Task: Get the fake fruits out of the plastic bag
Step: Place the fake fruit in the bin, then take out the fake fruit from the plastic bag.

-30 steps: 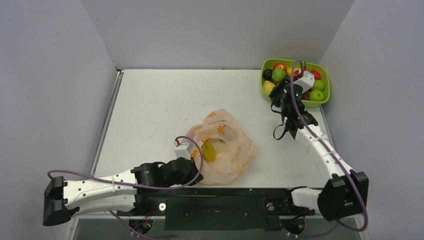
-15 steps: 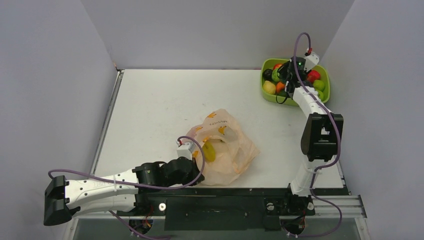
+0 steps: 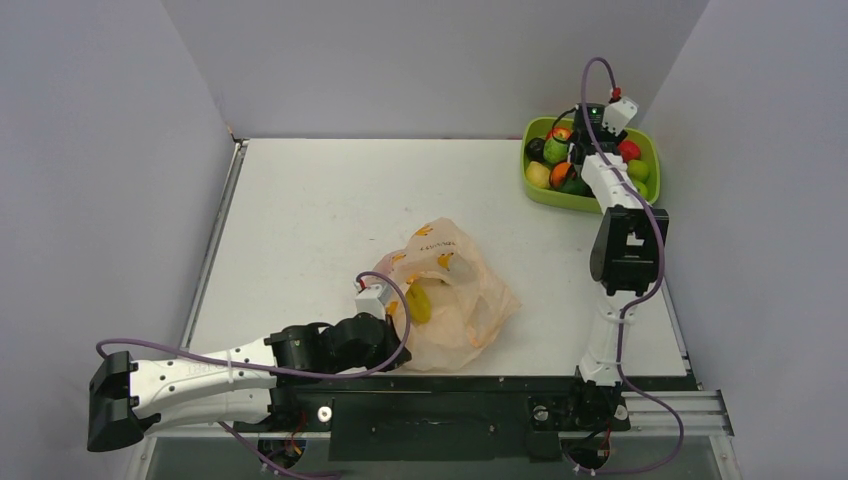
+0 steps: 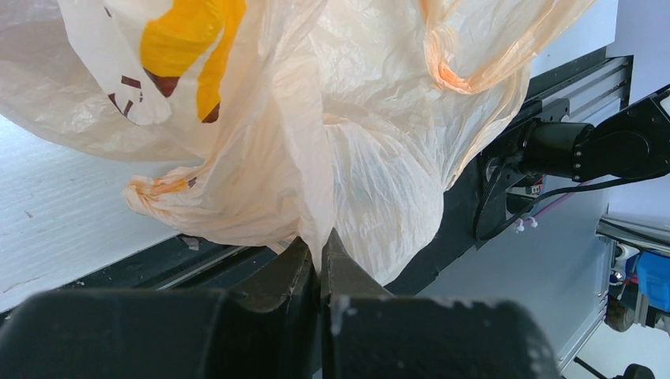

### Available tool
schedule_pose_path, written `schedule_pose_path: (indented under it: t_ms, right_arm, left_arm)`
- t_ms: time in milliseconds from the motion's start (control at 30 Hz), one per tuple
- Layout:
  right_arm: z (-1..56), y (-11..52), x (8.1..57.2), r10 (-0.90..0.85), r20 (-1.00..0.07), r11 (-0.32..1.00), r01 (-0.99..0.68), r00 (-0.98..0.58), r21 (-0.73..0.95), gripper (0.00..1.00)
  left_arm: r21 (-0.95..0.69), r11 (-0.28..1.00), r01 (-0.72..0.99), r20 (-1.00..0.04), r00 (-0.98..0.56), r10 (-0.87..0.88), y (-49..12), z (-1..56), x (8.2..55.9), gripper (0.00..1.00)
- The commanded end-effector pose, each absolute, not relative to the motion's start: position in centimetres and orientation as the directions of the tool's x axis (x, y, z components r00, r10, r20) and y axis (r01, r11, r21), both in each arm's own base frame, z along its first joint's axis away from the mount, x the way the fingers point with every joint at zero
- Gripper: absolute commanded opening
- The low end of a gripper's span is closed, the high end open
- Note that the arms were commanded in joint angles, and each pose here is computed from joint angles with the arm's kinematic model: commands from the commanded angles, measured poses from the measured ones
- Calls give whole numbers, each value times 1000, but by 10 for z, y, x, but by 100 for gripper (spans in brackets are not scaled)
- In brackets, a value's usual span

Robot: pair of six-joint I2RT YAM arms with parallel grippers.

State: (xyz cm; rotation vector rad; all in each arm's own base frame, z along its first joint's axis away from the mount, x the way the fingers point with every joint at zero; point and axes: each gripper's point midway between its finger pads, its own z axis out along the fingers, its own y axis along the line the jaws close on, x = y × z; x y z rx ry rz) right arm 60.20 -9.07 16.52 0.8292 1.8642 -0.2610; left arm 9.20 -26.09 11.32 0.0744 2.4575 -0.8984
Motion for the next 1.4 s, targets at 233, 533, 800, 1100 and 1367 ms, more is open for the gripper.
schedule_pose_path:
  t_ms: [233, 533, 800, 1100, 1367]
  right_arm:
    - [180, -110, 604, 333, -894, 753, 656, -301, 59, 59]
    - [218, -90, 590, 301, -901, 791, 610, -313, 52, 71]
    - [226, -3, 538, 346, -879, 859, 488, -328, 156, 69]
    - [235, 98, 452, 337, -872, 934, 243, -356, 262, 68]
    - [220, 187, 352, 262, -854, 951, -31, -450, 308, 68]
  left_arm:
    - [-611, 751, 252, -509, -851, -128, -273, 129, 98, 0]
    - [-619, 744, 250, -508, -851, -136, -274, 132, 99, 0]
    - [-620, 746, 243, -515, -844, -153, -272, 134, 101, 0]
    - [-584, 782, 216, -513, -846, -149, -257, 120, 102, 0]
    - [-589, 783, 202, -507, -847, -162, -251, 118, 102, 0]
